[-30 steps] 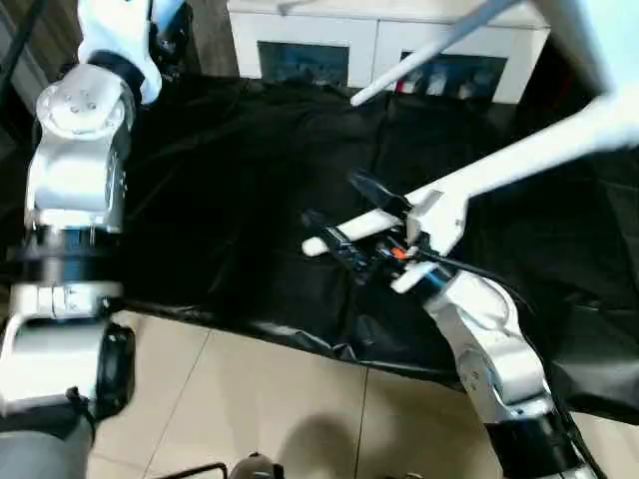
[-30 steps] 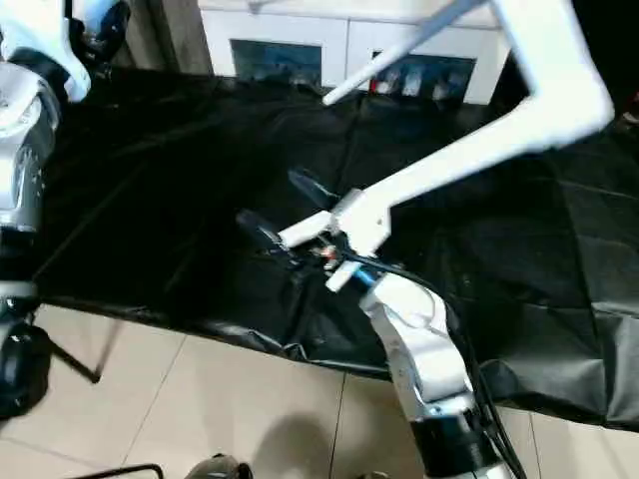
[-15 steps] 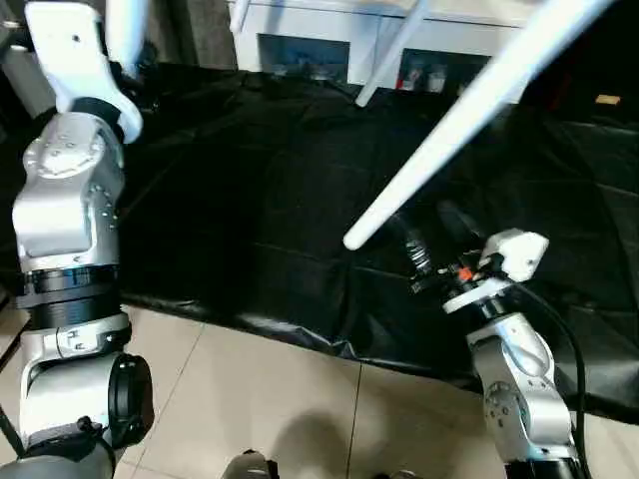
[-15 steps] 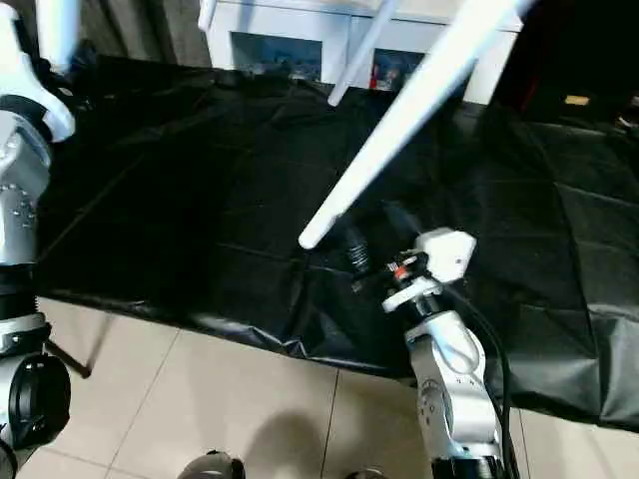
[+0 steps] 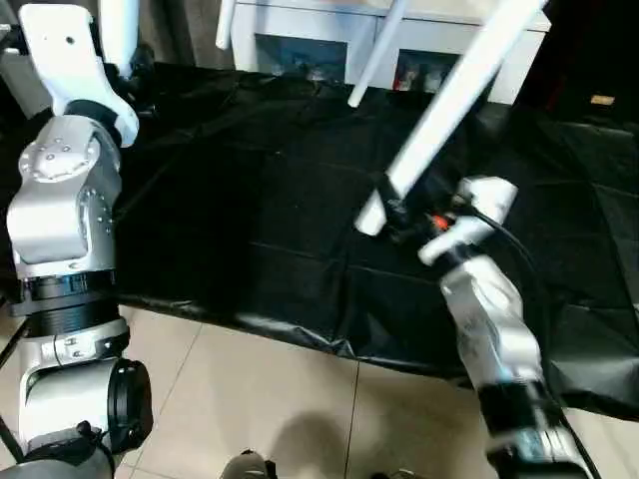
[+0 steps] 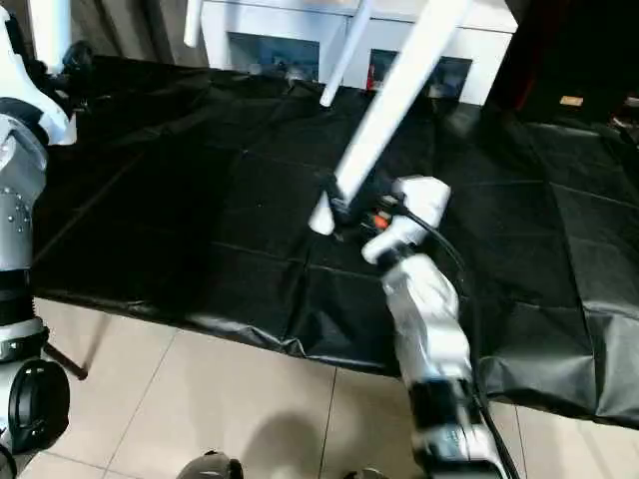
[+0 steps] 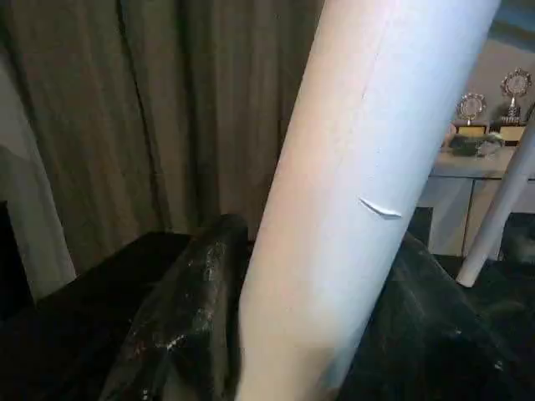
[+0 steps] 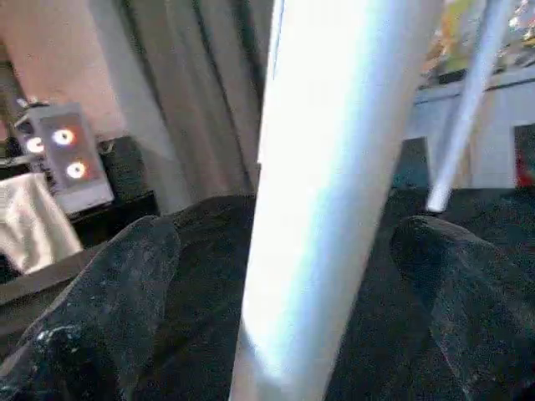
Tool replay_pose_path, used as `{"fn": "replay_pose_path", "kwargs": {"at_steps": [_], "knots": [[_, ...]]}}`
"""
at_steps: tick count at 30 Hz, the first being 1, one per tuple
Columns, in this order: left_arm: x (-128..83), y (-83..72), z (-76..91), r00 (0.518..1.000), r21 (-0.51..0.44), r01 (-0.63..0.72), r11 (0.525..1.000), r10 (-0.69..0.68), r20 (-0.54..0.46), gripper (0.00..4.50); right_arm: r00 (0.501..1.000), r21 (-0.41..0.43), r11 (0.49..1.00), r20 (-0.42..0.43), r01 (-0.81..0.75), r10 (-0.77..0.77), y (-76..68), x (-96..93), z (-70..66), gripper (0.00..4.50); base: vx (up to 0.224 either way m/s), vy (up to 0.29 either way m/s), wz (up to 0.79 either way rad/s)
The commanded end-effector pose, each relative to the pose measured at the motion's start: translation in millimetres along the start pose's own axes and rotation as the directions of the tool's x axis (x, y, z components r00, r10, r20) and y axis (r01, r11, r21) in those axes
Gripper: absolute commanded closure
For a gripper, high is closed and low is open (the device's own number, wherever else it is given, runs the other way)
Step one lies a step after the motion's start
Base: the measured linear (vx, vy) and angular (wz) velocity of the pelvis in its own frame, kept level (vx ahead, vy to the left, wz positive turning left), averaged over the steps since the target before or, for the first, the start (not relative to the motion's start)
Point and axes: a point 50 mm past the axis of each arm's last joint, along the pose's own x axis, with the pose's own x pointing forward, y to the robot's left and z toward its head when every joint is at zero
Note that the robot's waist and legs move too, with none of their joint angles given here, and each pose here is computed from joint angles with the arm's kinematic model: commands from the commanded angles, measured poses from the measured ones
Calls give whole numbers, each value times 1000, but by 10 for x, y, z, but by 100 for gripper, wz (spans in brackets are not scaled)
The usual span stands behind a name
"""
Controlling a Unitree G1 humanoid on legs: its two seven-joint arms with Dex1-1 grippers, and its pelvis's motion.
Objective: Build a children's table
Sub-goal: Flip table
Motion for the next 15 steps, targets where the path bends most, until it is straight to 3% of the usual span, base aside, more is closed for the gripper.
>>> {"fn": "replay_pose_path", "kwargs": {"at_steps": [1,15], "knots": [[-37,12,303,991,-34,13,999,-8,137,252,1000,67,998,-16,12,-11,-70,71,-46,41,0,0,0],[-71,22,258,992,-19,6,1000,-4,127,268,999,107,993,-17,-47,49,-56,88,-113,173,0,0,0]]}}
